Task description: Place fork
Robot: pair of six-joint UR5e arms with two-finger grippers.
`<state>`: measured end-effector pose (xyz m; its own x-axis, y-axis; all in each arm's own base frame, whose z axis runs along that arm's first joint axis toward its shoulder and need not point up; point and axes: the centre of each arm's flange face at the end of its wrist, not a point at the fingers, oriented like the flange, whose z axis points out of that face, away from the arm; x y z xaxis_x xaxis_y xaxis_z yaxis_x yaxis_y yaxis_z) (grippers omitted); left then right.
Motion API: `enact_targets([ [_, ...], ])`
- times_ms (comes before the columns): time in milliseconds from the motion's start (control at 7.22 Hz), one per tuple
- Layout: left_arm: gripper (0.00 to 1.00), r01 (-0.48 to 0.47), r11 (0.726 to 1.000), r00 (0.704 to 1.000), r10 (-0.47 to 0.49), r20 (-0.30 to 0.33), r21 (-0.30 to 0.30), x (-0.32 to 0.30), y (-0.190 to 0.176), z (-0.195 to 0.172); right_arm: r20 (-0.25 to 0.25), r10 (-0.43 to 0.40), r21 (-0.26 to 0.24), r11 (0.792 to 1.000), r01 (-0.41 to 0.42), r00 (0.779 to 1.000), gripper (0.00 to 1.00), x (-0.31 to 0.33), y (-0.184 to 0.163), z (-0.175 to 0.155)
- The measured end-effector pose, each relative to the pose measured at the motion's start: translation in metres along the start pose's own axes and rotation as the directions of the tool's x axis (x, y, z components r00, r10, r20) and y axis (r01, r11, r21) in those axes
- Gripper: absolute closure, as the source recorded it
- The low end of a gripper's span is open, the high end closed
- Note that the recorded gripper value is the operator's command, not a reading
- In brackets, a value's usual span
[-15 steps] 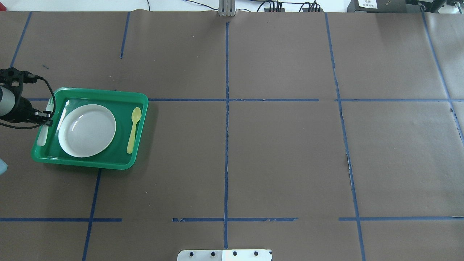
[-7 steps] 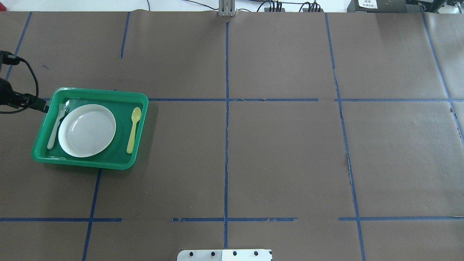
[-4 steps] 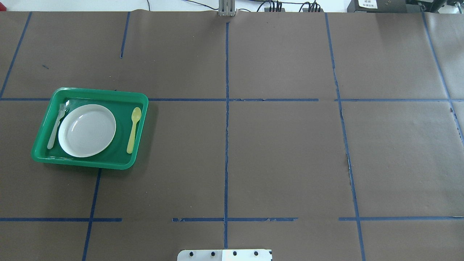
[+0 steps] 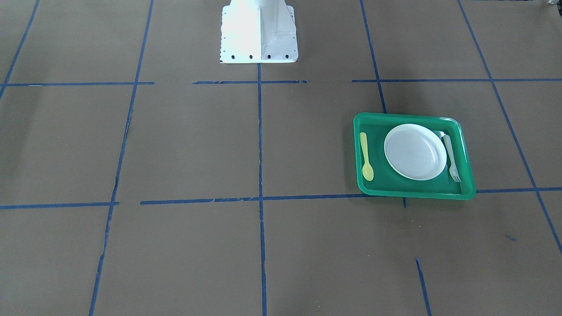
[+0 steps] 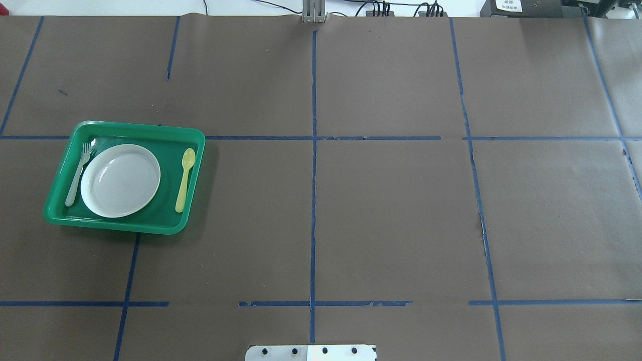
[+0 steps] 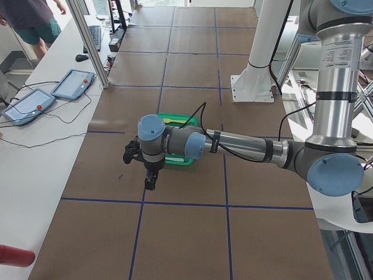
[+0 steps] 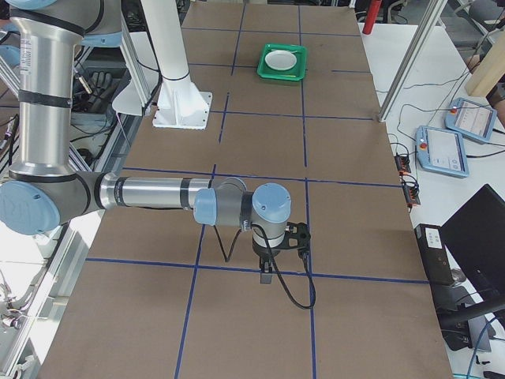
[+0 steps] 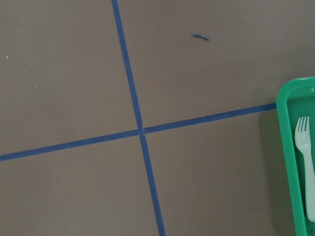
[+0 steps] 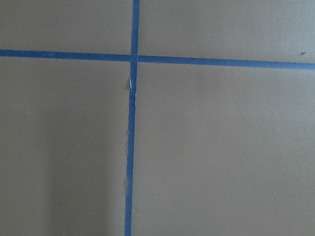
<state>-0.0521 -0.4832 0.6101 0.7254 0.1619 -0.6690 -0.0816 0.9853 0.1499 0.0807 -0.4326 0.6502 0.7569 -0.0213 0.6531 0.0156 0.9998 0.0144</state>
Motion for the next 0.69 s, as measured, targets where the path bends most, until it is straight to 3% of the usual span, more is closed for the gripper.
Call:
enact_targets([
  [692,0.00,0.078,0.995,0.997,-0.078,-0.007,-0.070,-0.027,0.037,0.016,0.000,0.000,0.000,1.000,0.000,1.000,0.00,0.000,0.000,0.000],
])
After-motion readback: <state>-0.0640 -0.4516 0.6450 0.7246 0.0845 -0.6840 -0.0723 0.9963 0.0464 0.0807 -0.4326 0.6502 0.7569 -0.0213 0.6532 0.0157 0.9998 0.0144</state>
